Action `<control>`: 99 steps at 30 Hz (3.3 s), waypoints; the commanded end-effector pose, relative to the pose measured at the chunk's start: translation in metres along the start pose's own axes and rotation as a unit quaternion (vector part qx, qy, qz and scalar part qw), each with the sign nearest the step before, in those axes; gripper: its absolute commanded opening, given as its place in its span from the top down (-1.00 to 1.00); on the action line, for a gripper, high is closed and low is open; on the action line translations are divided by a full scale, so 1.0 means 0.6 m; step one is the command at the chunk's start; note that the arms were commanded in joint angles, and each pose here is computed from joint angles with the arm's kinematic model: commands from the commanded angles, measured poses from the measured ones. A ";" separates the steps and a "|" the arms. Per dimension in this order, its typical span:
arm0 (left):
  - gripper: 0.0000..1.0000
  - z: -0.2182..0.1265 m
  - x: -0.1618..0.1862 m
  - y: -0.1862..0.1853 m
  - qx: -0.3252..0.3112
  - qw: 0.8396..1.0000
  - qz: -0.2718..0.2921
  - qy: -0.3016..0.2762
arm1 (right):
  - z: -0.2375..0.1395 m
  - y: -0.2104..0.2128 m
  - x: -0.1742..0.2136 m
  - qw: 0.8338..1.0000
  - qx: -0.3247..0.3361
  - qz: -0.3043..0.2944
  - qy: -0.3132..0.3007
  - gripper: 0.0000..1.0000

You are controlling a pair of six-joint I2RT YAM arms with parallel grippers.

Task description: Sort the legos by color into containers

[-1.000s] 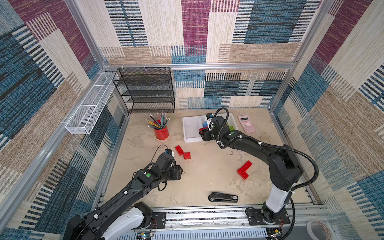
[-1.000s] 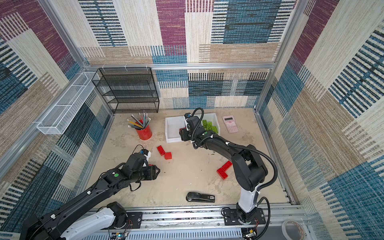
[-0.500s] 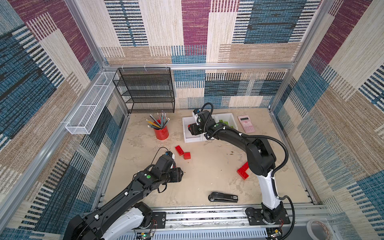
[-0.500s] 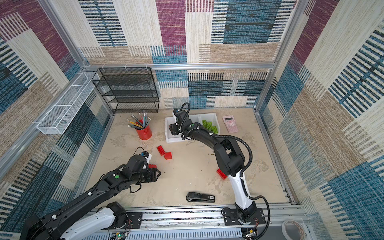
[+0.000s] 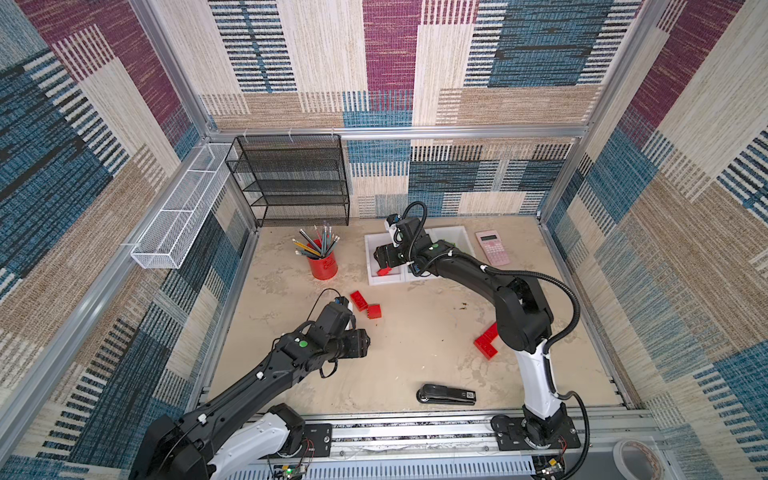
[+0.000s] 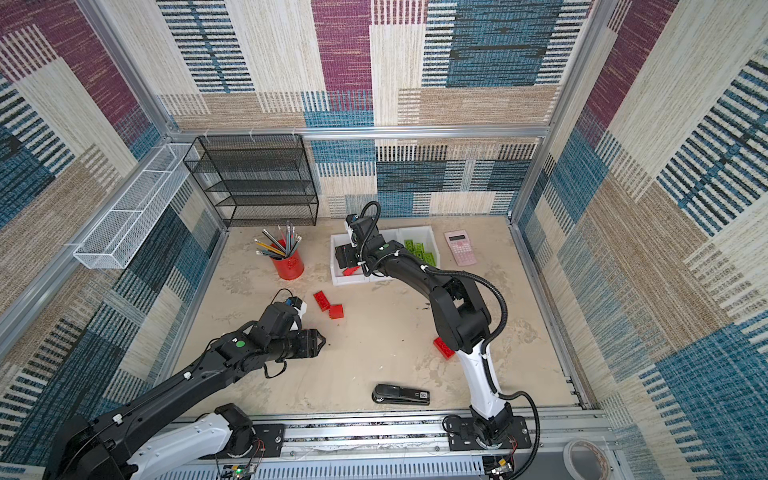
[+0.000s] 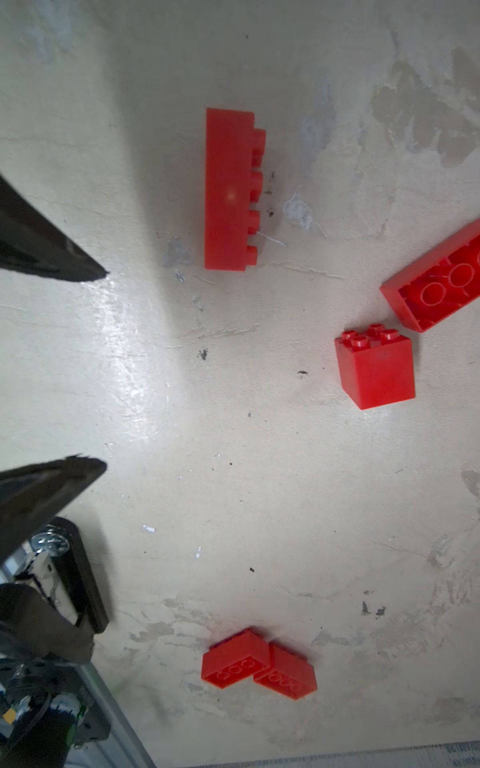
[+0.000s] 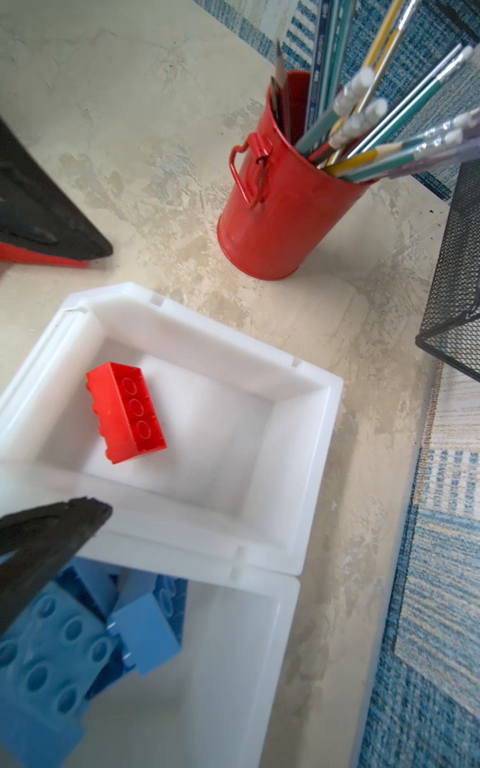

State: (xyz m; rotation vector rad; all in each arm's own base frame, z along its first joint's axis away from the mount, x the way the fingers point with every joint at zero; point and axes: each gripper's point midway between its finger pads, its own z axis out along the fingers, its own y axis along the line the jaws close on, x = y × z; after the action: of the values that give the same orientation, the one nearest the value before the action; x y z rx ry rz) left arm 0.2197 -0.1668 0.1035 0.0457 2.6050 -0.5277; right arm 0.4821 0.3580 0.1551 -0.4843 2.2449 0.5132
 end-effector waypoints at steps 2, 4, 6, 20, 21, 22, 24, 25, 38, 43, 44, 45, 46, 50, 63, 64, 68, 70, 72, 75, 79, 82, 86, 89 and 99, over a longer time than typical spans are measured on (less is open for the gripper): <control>-0.38 0.009 -0.032 -0.011 -0.011 1.000 0.013 -0.011 | -0.057 0.006 -0.035 0.999 0.002 -0.014 -0.048 -0.87; -0.38 0.021 -0.046 -0.019 -0.014 1.000 0.016 -0.010 | -0.088 0.005 -0.037 0.998 0.003 -0.016 -0.063 -0.91; -0.38 0.037 -0.058 -0.028 -0.016 1.000 0.022 -0.002 | -0.118 0.003 -0.026 0.997 0.001 -0.014 -0.071 -0.96; -0.37 0.163 -0.095 -0.018 -0.100 0.994 0.020 0.046 | -0.311 -0.027 0.080 0.989 0.004 0.034 -0.144 -0.99; -0.37 0.169 -0.098 -0.017 -0.106 0.993 0.021 0.047 | -0.319 -0.031 0.091 0.989 0.007 0.037 -0.145 -0.99; -0.36 0.175 -0.100 -0.015 -0.111 0.992 0.022 0.048 | -0.326 -0.034 0.101 0.989 0.009 0.038 -0.146 -0.99; -0.36 0.186 -0.103 -0.013 -0.118 0.991 0.025 0.052 | -0.337 -0.041 0.120 0.988 0.013 0.042 -0.145 -0.99; -0.35 0.192 -0.105 -0.012 -0.121 0.991 0.026 0.053 | -0.340 -0.044 0.128 0.988 0.016 0.045 -0.144 -0.99; 0.19 0.224 -0.125 -0.008 -0.152 0.986 0.042 0.059 | -0.358 -0.057 0.191 0.990 0.020 0.053 -0.126 -0.99; 0.39 0.215 -0.135 -0.013 -0.150 0.986 0.044 0.051 | -0.357 -0.054 0.196 0.991 0.013 0.054 -0.123 -0.99; 0.41 0.211 -0.139 -0.016 -0.148 0.987 0.045 0.048 | -0.356 -0.054 0.197 0.991 0.012 0.054 -0.122 -0.99; 0.41 0.207 -0.143 -0.019 -0.145 0.987 0.046 0.046 | -0.357 -0.054 0.198 0.991 0.012 0.055 -0.122 -0.99; 0.41 0.202 -0.150 -0.025 -0.142 0.988 0.048 0.042 | -0.357 -0.053 0.199 0.991 0.011 0.055 -0.121 -0.99; 0.42 0.179 -0.191 -0.052 -0.128 0.990 0.059 0.017 | -0.358 -0.050 0.204 0.992 0.005 0.056 -0.117 -0.99; 0.42 0.185 -0.348 -0.117 -0.094 0.993 0.071 -0.023 | -0.369 -0.058 0.246 0.993 0.010 0.082 -0.087 -0.99; 0.42 0.190 -0.356 -0.118 -0.092 0.993 0.071 -0.023 | -0.369 -0.064 0.254 0.992 0.017 0.088 -0.083 -0.99; 0.42 0.213 -0.382 -0.111 -0.100 0.992 0.071 -0.015 | -0.365 -0.095 0.287 0.988 0.066 0.128 -0.060 -0.99; 0.42 0.226 -0.388 -0.104 -0.104 0.992 0.068 -0.009 | -0.361 -0.109 0.304 0.984 0.088 0.148 -0.045 -0.99; 0.42 0.240 -0.393 -0.095 -0.107 0.992 0.065 -0.006 | -0.356 -0.119 0.322 0.980 0.104 0.165 -0.030 -0.99; 0.39 0.255 -0.398 -0.087 -0.110 0.992 0.060 0.002 | -0.352 -0.132 0.343 0.974 0.125 0.188 -0.015 -0.99; 0.32 0.260 -0.403 -0.086 -0.111 0.992 0.060 0.002 | -0.355 -0.150 0.357 0.968 0.151 0.202 -0.004 -0.99; 0.13 0.254 -0.407 -0.085 -0.114 0.992 0.060 0.000 | -0.363 -0.173 0.365 0.959 0.178 0.220 -0.003 -0.99; -0.18 0.242 -0.410 -0.087 -0.114 0.991 0.063 -0.003 | -0.373 -0.194 0.376 0.948 0.188 0.255 -0.012 -0.99; -0.24 0.223 -0.415 -0.088 -0.117 0.991 0.066 -0.009 | -0.380 -0.208 0.385 0.940 0.197 0.277 -0.022 -0.99; -0.25 0.126 -0.373 -0.118 -0.052 0.997 0.037 -0.045 | -0.393 -0.256 0.400 0.914 0.256 0.312 -0.048 -0.99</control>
State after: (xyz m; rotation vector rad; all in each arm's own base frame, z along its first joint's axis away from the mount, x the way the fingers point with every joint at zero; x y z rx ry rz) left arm 0.4525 -0.2404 0.1598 0.1082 2.5692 -0.2619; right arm 0.2581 0.0752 0.0874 0.4707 2.3383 0.2522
